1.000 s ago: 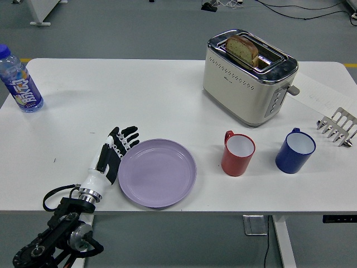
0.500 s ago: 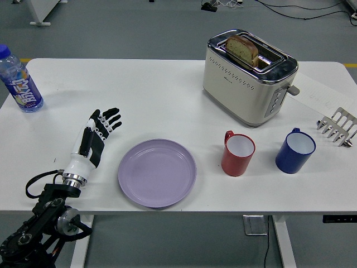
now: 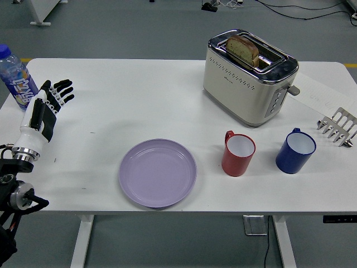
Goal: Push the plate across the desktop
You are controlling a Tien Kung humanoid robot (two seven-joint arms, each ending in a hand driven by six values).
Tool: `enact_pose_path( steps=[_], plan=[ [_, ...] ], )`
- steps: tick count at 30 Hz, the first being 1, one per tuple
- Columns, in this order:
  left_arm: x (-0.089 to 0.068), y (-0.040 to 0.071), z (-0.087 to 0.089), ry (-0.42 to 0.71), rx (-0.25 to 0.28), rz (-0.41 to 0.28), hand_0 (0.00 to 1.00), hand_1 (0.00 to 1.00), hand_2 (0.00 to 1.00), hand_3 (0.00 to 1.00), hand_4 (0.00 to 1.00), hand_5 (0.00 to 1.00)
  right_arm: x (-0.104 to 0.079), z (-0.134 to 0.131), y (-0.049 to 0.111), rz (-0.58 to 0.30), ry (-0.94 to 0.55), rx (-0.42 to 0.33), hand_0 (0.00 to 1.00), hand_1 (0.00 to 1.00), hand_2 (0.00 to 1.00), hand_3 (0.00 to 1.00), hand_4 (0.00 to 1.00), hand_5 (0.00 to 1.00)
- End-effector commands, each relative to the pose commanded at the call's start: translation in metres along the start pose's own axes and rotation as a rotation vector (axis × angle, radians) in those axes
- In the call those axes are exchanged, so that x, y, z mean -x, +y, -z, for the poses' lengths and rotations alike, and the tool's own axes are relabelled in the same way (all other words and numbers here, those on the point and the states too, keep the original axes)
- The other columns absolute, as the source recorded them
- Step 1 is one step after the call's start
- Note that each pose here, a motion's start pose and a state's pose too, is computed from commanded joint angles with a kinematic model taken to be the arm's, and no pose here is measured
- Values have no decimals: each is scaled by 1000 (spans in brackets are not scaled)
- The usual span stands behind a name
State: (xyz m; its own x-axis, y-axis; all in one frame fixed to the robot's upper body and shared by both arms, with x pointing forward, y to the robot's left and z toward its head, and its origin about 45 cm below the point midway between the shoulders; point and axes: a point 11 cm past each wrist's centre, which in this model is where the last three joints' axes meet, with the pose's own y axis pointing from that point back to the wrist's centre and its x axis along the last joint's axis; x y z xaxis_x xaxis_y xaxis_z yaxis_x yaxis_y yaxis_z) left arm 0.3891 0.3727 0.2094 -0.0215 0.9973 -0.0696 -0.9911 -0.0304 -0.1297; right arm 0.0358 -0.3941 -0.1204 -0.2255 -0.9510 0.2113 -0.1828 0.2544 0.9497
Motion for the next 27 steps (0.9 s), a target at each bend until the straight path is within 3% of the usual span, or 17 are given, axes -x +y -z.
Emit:
enact_pose_path(
  steps=[8,12,27],
  plan=[
    [-45,0,-14,40,-20,-84,772,802,795,701,535,998,0,-1,0,0,1,3,692,703,795,726,361,325],
    [-59,2,-17,76,-26,-110,772,802,795,701,535,998,1,0,0,-1,2,4,692,703,795,726,361,325],
    [-74,14,-9,201,-53,-147,768,807,805,711,550,998,2,0,0,-2,3,8,692,702,794,726,361,326]
  ],
)
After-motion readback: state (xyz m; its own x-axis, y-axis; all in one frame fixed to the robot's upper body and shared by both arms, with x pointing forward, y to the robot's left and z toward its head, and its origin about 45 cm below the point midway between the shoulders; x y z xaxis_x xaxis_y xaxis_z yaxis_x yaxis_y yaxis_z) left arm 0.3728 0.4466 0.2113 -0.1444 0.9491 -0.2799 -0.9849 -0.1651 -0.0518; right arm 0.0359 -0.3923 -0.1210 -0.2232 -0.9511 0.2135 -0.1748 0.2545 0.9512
